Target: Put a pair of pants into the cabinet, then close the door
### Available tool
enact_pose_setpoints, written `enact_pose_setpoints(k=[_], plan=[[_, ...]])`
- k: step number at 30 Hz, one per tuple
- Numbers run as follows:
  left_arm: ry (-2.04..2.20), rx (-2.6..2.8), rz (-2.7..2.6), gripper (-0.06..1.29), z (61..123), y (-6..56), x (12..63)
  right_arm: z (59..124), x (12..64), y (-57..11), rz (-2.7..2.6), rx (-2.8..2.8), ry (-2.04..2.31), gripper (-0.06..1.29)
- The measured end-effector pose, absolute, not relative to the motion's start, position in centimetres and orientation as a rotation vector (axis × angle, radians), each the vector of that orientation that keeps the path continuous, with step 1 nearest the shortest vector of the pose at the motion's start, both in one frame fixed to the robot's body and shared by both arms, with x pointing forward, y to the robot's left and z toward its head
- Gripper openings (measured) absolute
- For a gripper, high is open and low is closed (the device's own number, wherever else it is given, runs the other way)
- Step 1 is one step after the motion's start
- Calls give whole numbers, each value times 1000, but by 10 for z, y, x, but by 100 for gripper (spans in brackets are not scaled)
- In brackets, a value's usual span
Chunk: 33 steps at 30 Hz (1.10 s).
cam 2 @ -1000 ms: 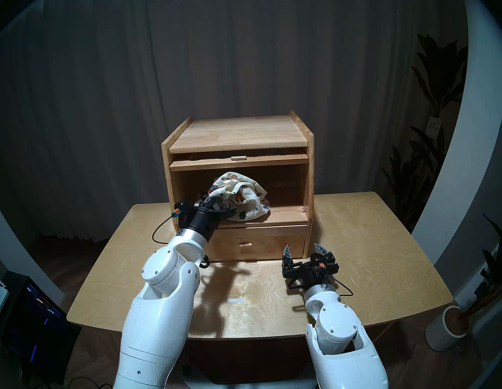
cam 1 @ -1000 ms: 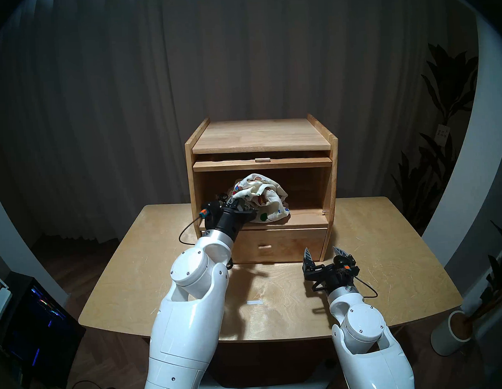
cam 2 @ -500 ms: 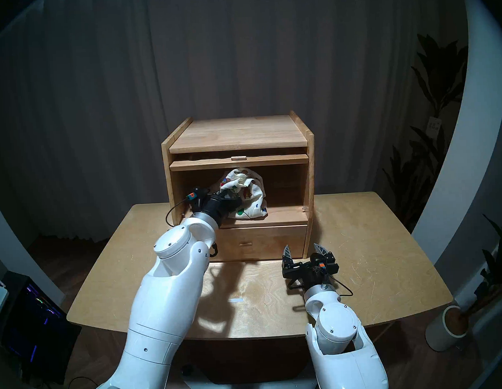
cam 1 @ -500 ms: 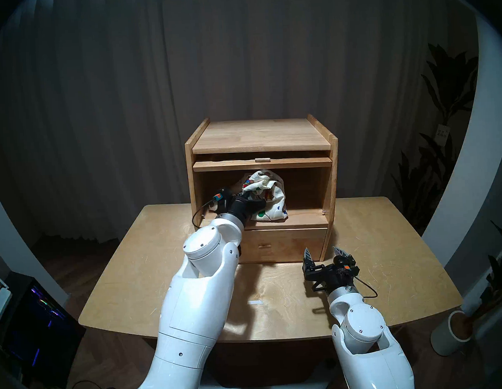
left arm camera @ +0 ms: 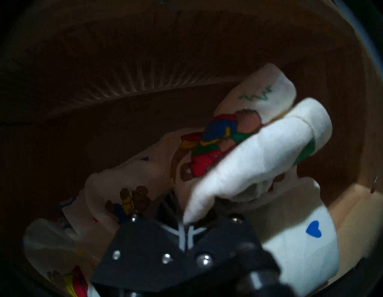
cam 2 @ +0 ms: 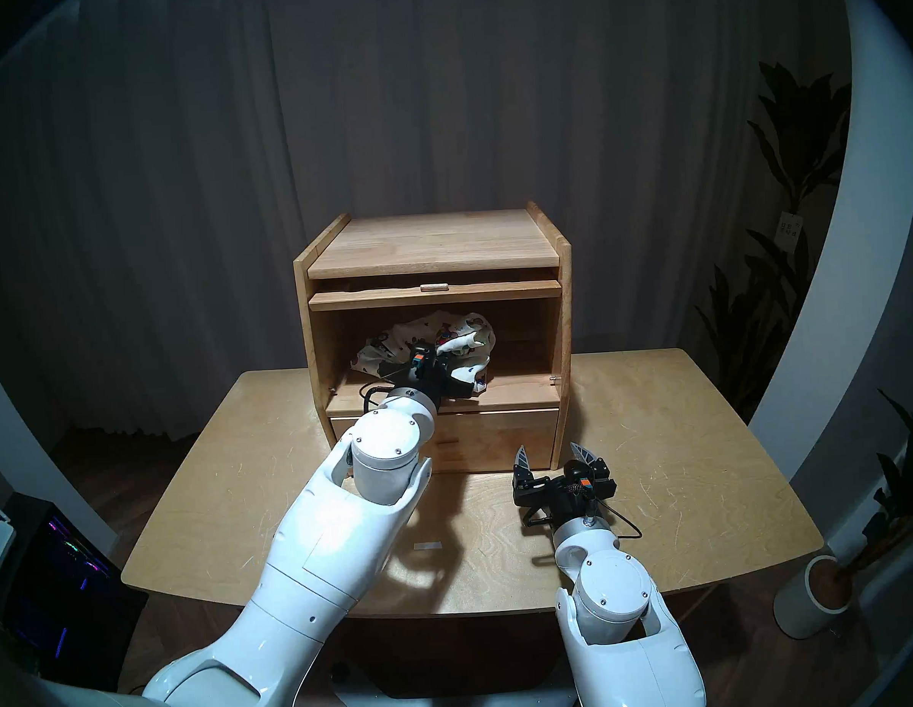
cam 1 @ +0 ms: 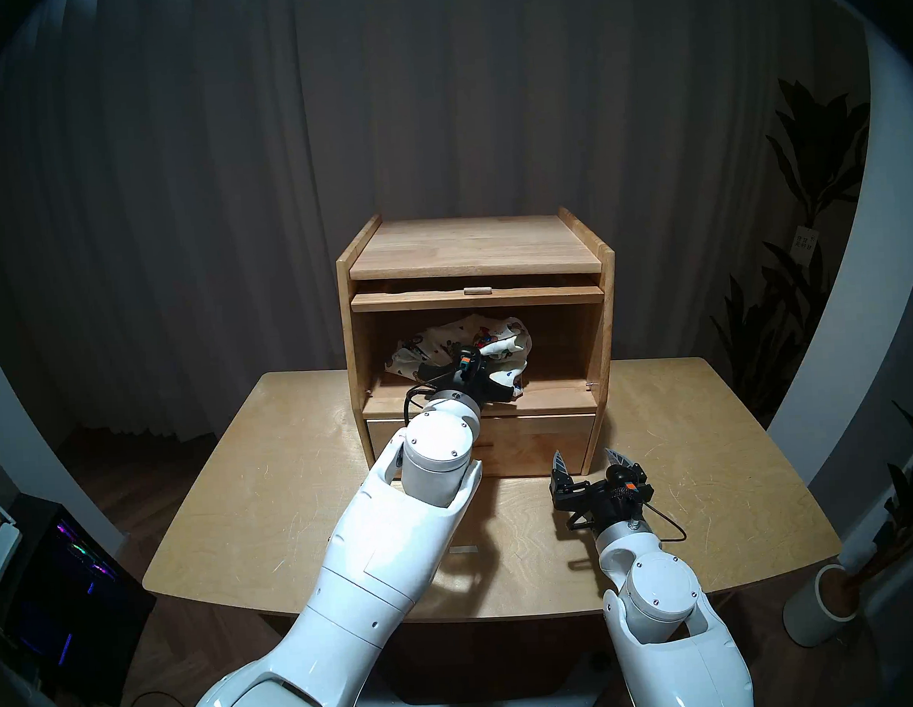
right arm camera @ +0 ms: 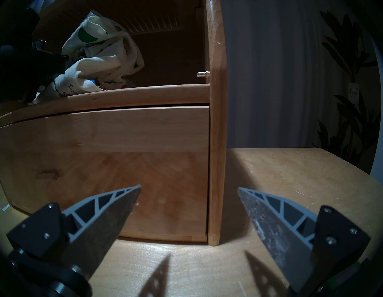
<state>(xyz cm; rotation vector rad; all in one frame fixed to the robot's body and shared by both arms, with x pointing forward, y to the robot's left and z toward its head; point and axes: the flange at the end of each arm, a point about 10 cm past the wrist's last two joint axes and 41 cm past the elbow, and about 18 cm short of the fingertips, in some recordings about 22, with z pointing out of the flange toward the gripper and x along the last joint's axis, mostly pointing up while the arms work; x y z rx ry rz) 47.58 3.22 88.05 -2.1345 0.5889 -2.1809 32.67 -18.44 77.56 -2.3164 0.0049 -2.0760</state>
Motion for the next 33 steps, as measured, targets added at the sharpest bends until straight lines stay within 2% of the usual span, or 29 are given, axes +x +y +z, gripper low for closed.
enact_pose_setpoints(k=[10, 19, 30, 32, 33], plan=[[625, -1950, -2104, -3, 885, 38, 502, 776, 327, -184, -2077, -2315, 5, 123], [512, -2040, -2180, -3, 903, 37, 519, 776, 327, -184, -2078, -2314, 5, 123], [478, -2083, -2265, -3, 907, 19, 504, 777, 327, -184, -2080, -2312, 5, 123], [485, -2075, -2272, 1, 906, 15, 497, 777, 326, -184, -2080, -2312, 5, 123], [491, -2072, -2276, 30, 904, 12, 492, 777, 326, -184, -2080, -2313, 5, 123]])
